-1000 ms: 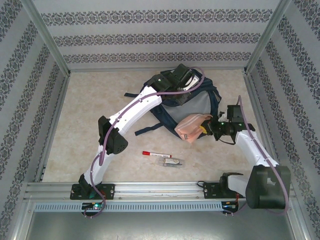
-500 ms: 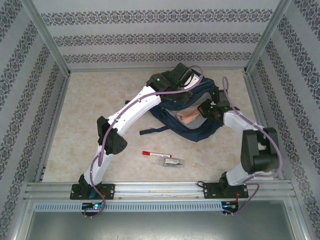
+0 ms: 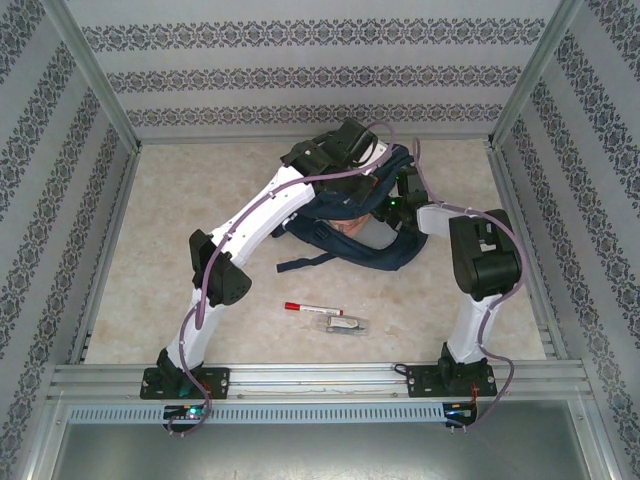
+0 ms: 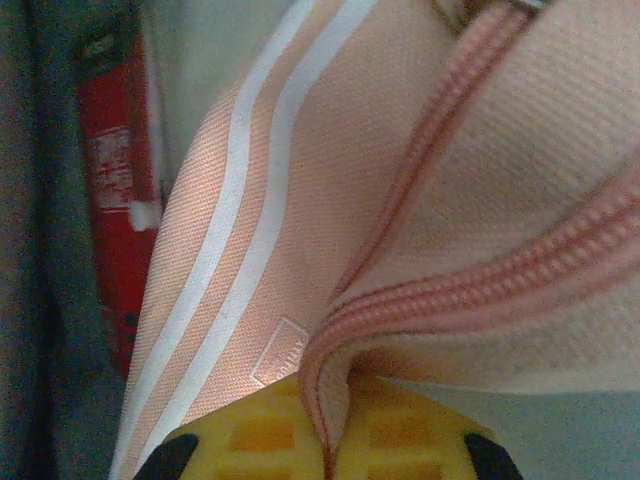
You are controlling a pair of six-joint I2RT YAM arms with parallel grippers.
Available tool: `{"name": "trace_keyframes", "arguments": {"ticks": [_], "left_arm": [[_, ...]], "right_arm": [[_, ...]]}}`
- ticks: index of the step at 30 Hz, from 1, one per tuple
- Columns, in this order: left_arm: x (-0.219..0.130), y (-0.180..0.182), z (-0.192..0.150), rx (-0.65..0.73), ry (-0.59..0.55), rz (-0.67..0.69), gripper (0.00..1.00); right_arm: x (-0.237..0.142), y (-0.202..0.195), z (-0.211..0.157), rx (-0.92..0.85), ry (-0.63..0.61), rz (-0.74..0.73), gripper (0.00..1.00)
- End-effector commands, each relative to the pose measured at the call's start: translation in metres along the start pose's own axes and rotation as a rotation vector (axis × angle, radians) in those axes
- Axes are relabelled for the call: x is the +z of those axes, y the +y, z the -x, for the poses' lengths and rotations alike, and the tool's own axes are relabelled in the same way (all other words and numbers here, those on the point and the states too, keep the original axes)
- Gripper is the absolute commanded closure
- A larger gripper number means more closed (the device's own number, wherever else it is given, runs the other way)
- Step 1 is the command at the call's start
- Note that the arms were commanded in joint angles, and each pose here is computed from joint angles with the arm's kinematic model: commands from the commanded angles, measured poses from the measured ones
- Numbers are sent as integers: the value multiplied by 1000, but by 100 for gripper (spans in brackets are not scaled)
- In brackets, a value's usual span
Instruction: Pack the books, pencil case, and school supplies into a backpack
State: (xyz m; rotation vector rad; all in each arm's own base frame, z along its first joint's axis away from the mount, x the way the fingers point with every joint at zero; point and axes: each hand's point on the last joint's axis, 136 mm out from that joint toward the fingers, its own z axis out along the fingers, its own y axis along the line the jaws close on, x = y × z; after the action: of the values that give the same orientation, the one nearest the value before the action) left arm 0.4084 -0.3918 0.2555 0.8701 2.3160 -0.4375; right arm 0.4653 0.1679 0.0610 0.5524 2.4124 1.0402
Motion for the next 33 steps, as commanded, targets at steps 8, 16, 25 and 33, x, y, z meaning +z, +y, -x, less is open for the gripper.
{"name": "trace_keyframes", "arguments": {"ticks": [8,16,25,33], "left_arm": [[-75,-21,62,-20,-256,-169,100],[-80,-20,59,-41,-248,-229,100],[-75,-22,50,-48,-213,-260,100],[-63,8,28,-114,-150,-215,100]], "right_arm": [[-18,45,-7,-297,-9,114,100],[12,24,-22,-272,116,90,100],[38,60,-25,-80,89,318,78],[9,34,-8,21,54,279,60]]}}
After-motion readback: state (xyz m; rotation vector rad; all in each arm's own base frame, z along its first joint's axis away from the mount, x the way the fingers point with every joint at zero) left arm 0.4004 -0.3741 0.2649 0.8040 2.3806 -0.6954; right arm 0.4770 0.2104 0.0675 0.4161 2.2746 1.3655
